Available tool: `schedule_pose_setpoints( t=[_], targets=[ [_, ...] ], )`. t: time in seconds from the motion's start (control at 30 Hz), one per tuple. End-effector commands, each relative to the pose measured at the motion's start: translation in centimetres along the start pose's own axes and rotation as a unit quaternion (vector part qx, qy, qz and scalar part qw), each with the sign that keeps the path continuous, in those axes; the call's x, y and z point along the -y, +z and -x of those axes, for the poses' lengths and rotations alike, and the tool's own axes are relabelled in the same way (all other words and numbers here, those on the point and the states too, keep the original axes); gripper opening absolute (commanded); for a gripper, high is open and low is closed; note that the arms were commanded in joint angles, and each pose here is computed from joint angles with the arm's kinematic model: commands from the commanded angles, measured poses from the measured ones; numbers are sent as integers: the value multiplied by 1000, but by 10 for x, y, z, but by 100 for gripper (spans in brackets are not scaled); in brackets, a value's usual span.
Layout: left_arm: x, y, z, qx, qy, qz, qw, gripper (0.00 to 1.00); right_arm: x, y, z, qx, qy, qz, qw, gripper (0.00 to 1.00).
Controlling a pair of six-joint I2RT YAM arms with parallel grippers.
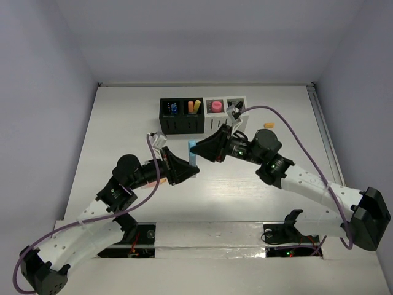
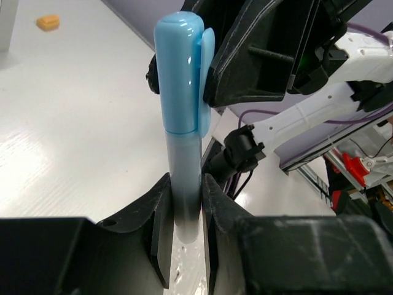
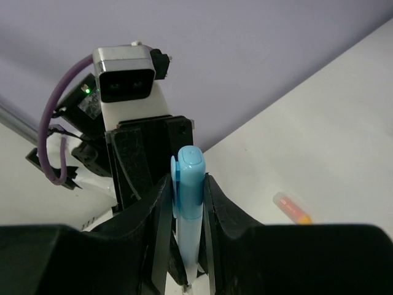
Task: Sort the stationery into containers
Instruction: Close the pen cap on the pen.
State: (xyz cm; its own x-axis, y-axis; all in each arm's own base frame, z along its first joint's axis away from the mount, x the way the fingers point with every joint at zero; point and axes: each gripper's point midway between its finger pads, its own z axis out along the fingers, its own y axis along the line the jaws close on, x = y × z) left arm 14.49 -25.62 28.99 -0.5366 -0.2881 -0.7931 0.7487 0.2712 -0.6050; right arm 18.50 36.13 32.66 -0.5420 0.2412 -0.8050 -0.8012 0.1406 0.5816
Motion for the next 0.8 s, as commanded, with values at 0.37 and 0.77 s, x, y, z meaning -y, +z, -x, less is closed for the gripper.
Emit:
schedule_pose_setpoints(
  t=[0.37, 0.77],
  targets=[
    [76, -28, 153, 276, 135, -109, 945, 0, 50, -84, -221, -312, 180, -91, 928, 0],
    [88, -34, 170, 293, 140, -131, 937, 0, 36, -81, -248, -330, 193, -71, 921, 0]
  ],
)
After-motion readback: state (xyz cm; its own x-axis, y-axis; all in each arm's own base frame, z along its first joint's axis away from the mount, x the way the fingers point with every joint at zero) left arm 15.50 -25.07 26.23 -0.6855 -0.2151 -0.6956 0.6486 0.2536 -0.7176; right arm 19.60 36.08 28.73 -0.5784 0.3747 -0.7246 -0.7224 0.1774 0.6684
